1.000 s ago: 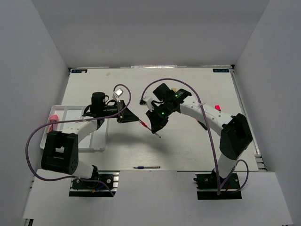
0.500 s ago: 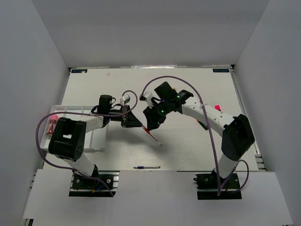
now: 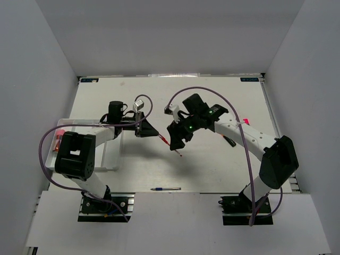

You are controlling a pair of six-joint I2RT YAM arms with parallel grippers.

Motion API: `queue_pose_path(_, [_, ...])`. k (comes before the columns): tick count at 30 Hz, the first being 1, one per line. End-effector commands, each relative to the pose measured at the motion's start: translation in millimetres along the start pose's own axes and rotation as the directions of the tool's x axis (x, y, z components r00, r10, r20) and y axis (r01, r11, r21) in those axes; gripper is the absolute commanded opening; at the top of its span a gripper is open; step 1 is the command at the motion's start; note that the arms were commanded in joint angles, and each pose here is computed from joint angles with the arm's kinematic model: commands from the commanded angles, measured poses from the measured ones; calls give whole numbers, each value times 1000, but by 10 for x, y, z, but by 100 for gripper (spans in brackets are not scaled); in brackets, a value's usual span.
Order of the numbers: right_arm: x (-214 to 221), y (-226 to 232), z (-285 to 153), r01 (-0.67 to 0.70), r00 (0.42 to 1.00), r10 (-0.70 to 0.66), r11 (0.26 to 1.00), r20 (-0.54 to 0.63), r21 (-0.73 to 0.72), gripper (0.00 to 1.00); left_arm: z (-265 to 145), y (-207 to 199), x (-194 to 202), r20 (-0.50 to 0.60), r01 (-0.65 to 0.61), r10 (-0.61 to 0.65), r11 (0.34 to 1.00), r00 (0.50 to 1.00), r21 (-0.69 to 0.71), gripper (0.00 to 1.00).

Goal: Sort the stationery into containers
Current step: Close the pen cap on the pen.

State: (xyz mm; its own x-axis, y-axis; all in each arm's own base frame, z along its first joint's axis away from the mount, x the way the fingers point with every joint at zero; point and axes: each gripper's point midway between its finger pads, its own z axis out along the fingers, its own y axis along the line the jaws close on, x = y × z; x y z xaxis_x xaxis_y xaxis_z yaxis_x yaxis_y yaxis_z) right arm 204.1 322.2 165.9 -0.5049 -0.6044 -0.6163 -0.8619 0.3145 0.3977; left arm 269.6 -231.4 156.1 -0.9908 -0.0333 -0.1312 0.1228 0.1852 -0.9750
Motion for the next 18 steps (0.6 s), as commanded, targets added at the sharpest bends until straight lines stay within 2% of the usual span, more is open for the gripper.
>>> queue_pose_path(1, [-33,153,-111,34,999,-32,998,44,-56,73,-48,-203,-97,0,-69,69,997,998,47,0])
queue_pose_path(13, [128,194,-5,8,1000,-7,994,6,-112,70,-130,-418,-173,25,-112,110,991,994,79,0])
queue_pose_path(18, [232,178,-3,0,1000,-1,995,-6,-104,62,-137,-444,-161,27,-115,113,990,993,84,0])
